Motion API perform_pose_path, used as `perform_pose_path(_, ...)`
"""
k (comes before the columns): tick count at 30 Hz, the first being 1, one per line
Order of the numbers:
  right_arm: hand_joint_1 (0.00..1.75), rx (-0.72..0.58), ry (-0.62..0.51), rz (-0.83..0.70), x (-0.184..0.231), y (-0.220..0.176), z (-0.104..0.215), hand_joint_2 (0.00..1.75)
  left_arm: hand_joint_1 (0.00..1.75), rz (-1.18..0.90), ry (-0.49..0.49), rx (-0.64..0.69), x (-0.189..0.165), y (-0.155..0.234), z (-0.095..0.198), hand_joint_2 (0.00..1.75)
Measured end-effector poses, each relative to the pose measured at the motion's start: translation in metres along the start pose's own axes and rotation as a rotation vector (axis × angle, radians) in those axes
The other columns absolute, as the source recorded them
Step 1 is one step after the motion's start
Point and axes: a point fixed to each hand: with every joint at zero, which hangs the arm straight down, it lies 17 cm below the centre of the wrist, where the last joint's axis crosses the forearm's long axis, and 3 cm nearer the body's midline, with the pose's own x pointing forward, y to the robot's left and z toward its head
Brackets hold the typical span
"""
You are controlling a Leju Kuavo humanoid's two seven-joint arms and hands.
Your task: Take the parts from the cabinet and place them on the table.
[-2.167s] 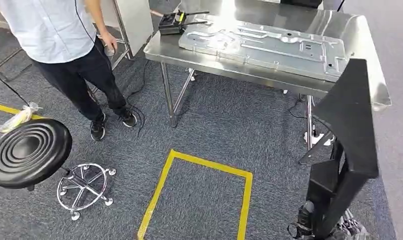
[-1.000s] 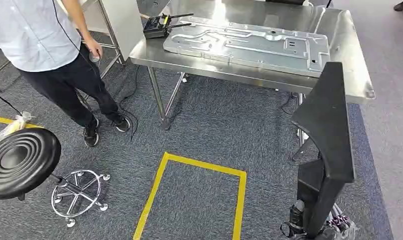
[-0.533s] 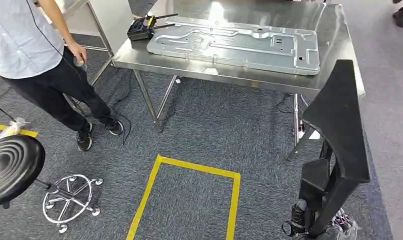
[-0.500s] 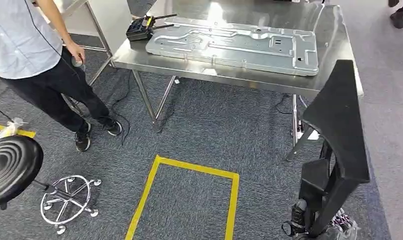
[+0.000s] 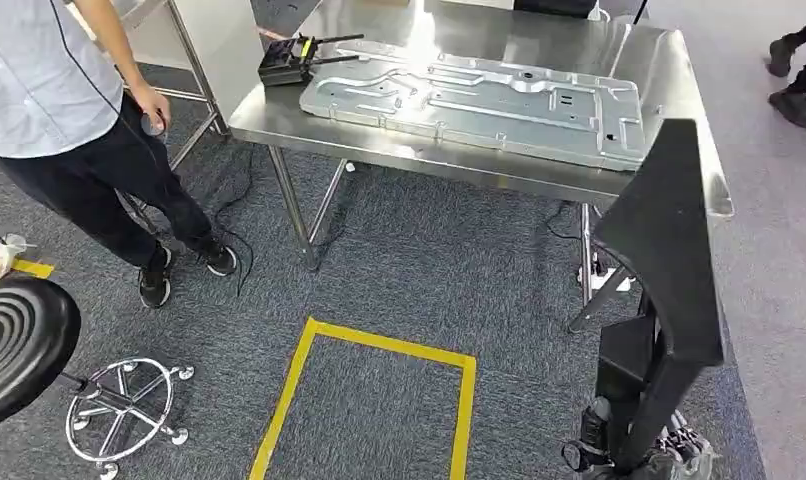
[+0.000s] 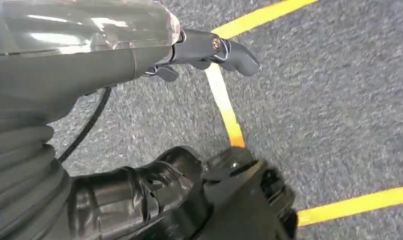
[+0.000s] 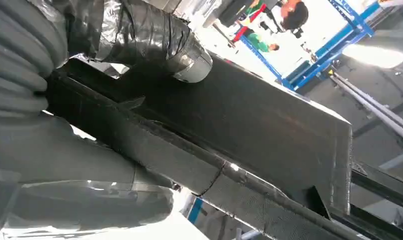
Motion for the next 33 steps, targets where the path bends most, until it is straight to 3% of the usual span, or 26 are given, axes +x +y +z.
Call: perform_pose_path(33,1.75,-0.007,0.003,-0.016,0.0027,-0.0014,-0.0005,1.75,0.00,-0.001,0.016,-0.010,-0.0026,-0.0043,0.0009,1.75)
